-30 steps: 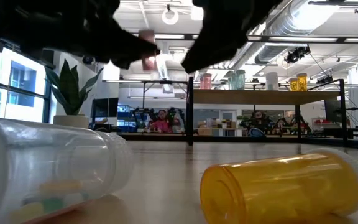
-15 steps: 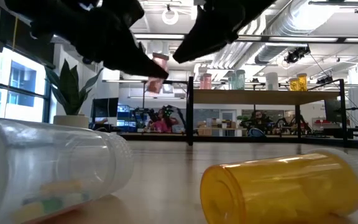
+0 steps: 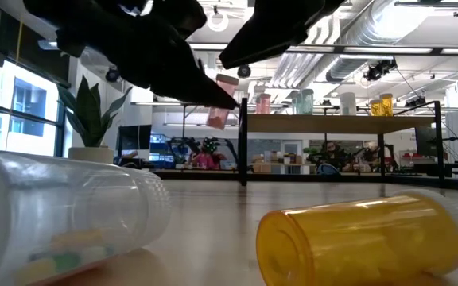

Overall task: Pick and place medicine bottles onto shelf by color
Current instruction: Put the red pill bottle on the shelf aligned with the other red pill bottles

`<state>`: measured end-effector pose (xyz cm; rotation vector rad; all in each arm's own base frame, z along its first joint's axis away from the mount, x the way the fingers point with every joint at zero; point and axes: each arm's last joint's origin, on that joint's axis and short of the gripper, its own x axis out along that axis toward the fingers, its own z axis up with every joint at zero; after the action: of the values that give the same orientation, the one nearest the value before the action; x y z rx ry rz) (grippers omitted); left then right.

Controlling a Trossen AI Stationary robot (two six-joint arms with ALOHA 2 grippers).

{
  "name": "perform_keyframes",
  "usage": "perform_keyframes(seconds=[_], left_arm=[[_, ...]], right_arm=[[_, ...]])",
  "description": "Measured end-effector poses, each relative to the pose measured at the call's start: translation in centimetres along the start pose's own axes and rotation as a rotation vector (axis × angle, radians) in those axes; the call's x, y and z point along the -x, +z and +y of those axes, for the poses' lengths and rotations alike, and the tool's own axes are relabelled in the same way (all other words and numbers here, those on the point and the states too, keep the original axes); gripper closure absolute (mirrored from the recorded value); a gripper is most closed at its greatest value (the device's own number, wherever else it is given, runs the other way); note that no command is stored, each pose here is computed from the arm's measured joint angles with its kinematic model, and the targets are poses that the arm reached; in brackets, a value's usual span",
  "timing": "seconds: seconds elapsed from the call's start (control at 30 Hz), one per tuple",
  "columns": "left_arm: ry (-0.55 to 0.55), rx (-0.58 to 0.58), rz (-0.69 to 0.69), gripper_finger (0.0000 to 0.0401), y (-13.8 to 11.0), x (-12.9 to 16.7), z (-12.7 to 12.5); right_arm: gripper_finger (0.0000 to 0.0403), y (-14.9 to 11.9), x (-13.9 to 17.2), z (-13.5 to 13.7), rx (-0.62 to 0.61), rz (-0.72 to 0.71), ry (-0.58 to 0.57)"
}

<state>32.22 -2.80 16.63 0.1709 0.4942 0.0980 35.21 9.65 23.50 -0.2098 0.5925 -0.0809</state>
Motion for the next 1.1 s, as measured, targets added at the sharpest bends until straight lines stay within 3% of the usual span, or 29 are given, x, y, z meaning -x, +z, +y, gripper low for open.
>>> perform_keyframes(seconds=[0.7, 1.1], left_arm=[[0.011, -0.007, -0.046, 0.0302, 0.83, -0.33, 0.03], [0.013, -0.003, -0.064, 0.0302, 1.01, -0.32, 0.06]], right_arm=[[0.0220, -0.54, -0.01, -0.03, -0.007, 0.054, 0.012], [0.0292, -0.54, -0.01, -0.03, -0.008, 0.054, 0.012]])
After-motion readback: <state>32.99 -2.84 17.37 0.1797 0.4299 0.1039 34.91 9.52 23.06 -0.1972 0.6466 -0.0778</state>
